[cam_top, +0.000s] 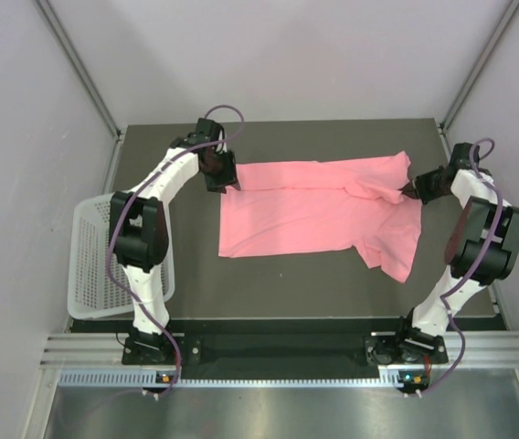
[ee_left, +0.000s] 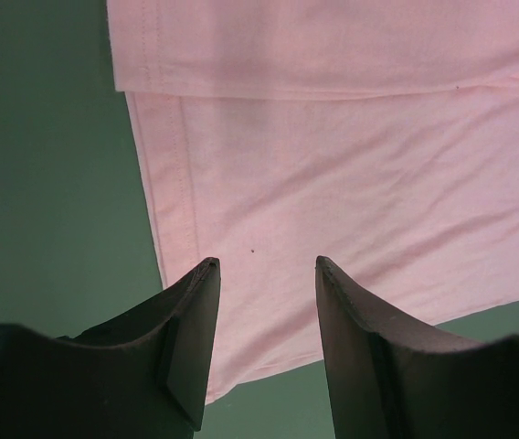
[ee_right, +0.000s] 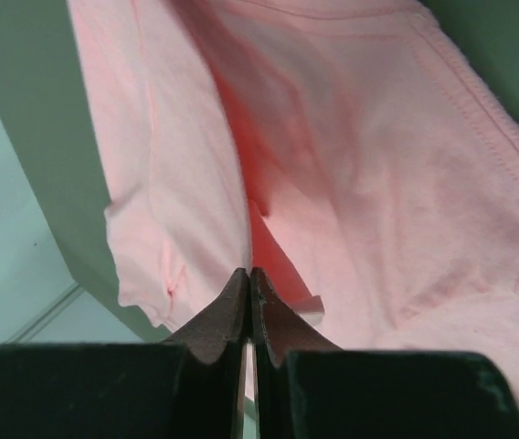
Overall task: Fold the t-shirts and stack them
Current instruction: Fold the tshirt
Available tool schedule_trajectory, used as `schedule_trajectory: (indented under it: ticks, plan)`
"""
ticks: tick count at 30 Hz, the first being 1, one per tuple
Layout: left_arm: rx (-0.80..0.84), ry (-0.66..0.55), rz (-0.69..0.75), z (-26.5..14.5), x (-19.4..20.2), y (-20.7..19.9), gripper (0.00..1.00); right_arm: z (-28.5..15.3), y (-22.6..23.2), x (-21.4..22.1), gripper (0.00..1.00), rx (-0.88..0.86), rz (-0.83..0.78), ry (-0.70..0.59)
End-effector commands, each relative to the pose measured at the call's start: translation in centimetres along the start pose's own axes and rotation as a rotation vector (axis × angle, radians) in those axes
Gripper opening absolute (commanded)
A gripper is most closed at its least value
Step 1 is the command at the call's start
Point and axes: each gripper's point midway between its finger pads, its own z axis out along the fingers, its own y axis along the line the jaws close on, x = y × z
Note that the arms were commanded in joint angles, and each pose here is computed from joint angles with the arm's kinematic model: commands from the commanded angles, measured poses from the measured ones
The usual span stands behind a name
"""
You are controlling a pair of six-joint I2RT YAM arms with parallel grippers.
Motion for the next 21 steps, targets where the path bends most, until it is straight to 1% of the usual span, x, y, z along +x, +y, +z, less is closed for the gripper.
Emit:
schedule_trajectory:
  ticks: [1,7,12,15,16,17,20,21]
  plan:
    - [0.031,-0.039,0.027,-0.5,-1.4,-0.9,0.51,-0.8,-0.8,-0.1,0.0,0.021,0.02,-0.026]
    - [0.034,-0.036,0.027,-0.5,-1.4,-1.0,0.51,0.1,-3.0,0.5,0.0,0.073,0.031,-0.023]
    - [0.04,-0.032,0.024,-0.2,-1.4,-1.0,0.51,0.8,-4.4,0.5,0.04,0.11,0.03,-0.028]
    - [0.035,-0.034,0.022,-0.1,-1.5,-1.0,0.51,1.0,-4.5,0.7,0.14,0.106,0.006,-0.017]
    - [0.036,-0.04,0.022,-0.2,-1.8,-1.1,0.51,0.9,-4.0,0.3,0.22,0.092,-0.044,-0.022]
    - [0.035,-0.041,0.02,0.0,-1.8,-1.1,0.51,0.7,-3.8,-0.1,0.27,0.101,-0.077,-0.039]
    - [0.038,-0.058,0.018,0.0,-2.6,-1.3,0.51,-0.4,-1.0,-2.4,0.36,0.06,-0.253,-0.119]
    - [0.039,-0.062,0.019,0.2,-2.8,-1.4,0.51,-1.3,0.6,-4.1,0.41,0.058,-0.302,-0.186]
